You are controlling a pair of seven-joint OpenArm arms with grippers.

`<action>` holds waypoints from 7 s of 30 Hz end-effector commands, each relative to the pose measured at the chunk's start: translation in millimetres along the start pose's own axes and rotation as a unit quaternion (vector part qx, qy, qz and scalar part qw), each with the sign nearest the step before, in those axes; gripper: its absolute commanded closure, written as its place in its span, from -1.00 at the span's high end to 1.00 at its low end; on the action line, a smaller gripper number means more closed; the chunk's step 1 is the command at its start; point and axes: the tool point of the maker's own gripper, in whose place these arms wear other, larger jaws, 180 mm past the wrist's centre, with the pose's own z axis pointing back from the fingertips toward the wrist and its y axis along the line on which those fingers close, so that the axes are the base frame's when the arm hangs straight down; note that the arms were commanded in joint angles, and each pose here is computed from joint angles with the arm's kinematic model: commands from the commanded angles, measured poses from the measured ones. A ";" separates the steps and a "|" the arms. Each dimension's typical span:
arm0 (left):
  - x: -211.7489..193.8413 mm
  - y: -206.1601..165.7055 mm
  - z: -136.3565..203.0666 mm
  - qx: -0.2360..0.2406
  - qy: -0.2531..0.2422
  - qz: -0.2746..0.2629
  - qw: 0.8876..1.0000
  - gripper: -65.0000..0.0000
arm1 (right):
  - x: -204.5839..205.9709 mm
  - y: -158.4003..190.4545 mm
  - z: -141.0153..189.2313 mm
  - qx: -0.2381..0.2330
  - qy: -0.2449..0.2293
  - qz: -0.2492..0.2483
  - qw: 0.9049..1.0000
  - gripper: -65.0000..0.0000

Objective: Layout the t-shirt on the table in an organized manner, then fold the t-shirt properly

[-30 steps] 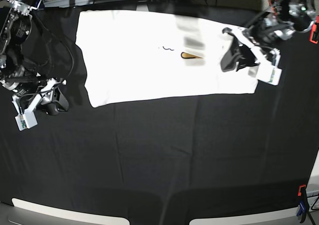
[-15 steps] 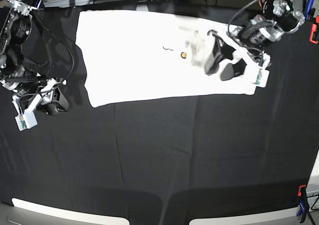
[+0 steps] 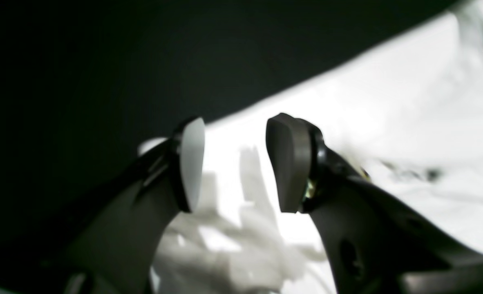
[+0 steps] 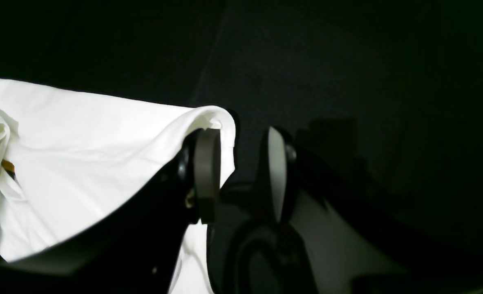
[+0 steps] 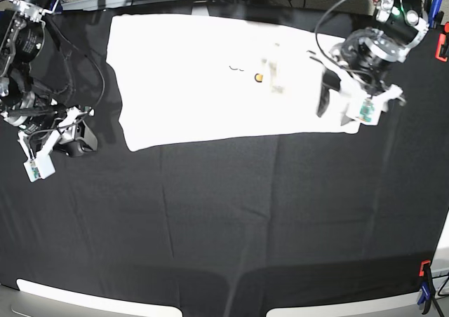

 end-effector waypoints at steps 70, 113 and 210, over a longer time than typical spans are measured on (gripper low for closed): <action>-38.7 124.1 48.4 0.122 -0.026 0.138 0.983 -0.19 | 12.1 -1.4 5.0 0.000 -0.014 0.012 1.000 -0.07; -39.0 124.2 48.4 0.122 -0.025 0.137 0.983 -0.19 | 9.4 7.2 -0.4 0.010 -0.017 0.000 1.000 -0.07; -40.3 124.6 48.6 0.124 -0.021 0.134 0.983 -0.22 | -77.1 32.0 11.3 0.037 0.053 -0.034 0.997 -0.27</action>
